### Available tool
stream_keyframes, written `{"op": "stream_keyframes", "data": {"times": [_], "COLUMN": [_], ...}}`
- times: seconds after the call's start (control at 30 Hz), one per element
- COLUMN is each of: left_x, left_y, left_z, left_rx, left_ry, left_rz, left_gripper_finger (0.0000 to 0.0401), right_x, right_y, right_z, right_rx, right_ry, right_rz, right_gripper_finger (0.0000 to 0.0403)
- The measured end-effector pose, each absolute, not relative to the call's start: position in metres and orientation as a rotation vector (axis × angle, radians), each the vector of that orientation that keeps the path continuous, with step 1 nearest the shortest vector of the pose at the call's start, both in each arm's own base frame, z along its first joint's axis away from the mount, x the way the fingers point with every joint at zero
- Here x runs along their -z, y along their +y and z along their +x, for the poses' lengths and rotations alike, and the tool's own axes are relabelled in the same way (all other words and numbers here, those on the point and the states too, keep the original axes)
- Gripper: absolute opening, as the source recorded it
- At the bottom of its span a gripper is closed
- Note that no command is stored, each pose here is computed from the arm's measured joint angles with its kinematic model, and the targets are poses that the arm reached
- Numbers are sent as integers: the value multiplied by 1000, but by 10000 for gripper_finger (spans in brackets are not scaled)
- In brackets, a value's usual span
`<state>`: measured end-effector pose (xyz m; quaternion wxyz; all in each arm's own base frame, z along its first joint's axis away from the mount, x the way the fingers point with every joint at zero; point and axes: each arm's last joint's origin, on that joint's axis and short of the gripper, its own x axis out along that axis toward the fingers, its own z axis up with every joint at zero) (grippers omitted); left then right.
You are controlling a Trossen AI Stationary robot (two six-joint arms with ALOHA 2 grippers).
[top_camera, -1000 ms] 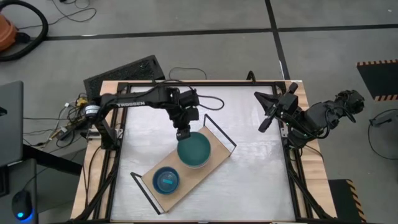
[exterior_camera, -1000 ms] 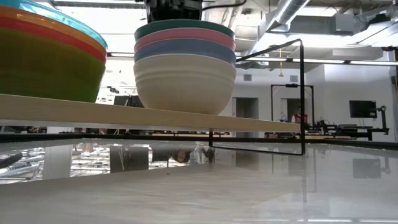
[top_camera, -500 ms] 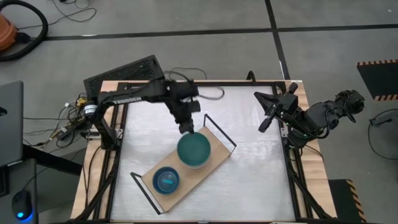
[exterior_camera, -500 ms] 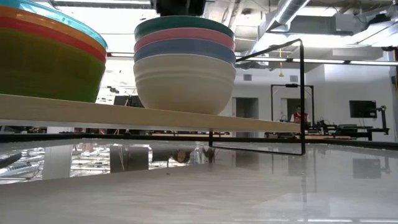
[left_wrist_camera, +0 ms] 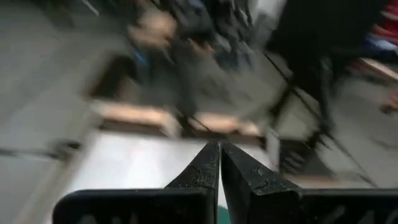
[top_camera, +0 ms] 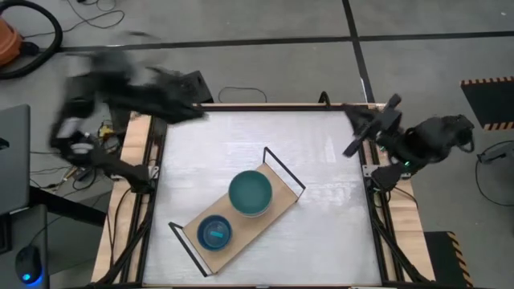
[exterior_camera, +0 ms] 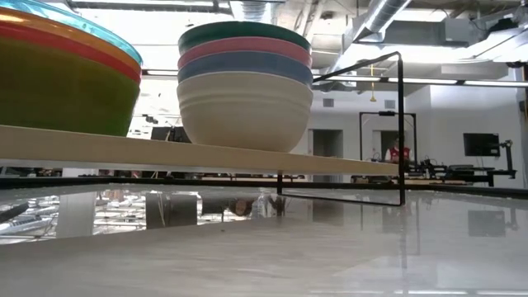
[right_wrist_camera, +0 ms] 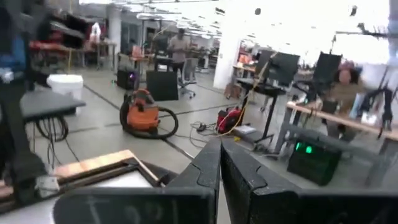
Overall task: Place and stack bowls onto a shelf
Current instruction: Return to Home Position
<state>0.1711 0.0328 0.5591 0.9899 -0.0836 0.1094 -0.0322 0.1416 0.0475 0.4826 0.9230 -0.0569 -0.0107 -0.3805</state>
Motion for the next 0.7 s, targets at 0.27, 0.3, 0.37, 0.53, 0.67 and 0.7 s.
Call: {"op": "stream_keyframes", "data": {"times": [0.27, 0.3, 0.37, 0.53, 0.67, 0.7], "left_x": [-568, -561, -542, -490, -439, -424], "left_y": [9, 8, 7, 8, 9, 9], "left_z": [38, 31, 26, 26, 32, 34], "left_rx": [-218, -237, -271, -265, -250, -244], "left_ry": [-36, -34, -19, -111, -180, -181], "left_rz": [-108, -118, -151, -215, -266, -283], "left_gripper_finger": [0, 0, 0, 0, 0, 0], "right_x": [-473, -466, -448, -400, -359, -349], "right_y": [-7, -11, -16, -22, -20, -20], "right_z": [39, 31, 22, 12, 16, 17], "right_rx": [517, 518, 517, 543, 570, 576], "right_ry": [-159, -171, -174, -235, -272, -286], "right_rz": [202, 221, 237, 306, 332, 344], "right_gripper_finger": [40, 40, 40, 40, 40, 40]}}
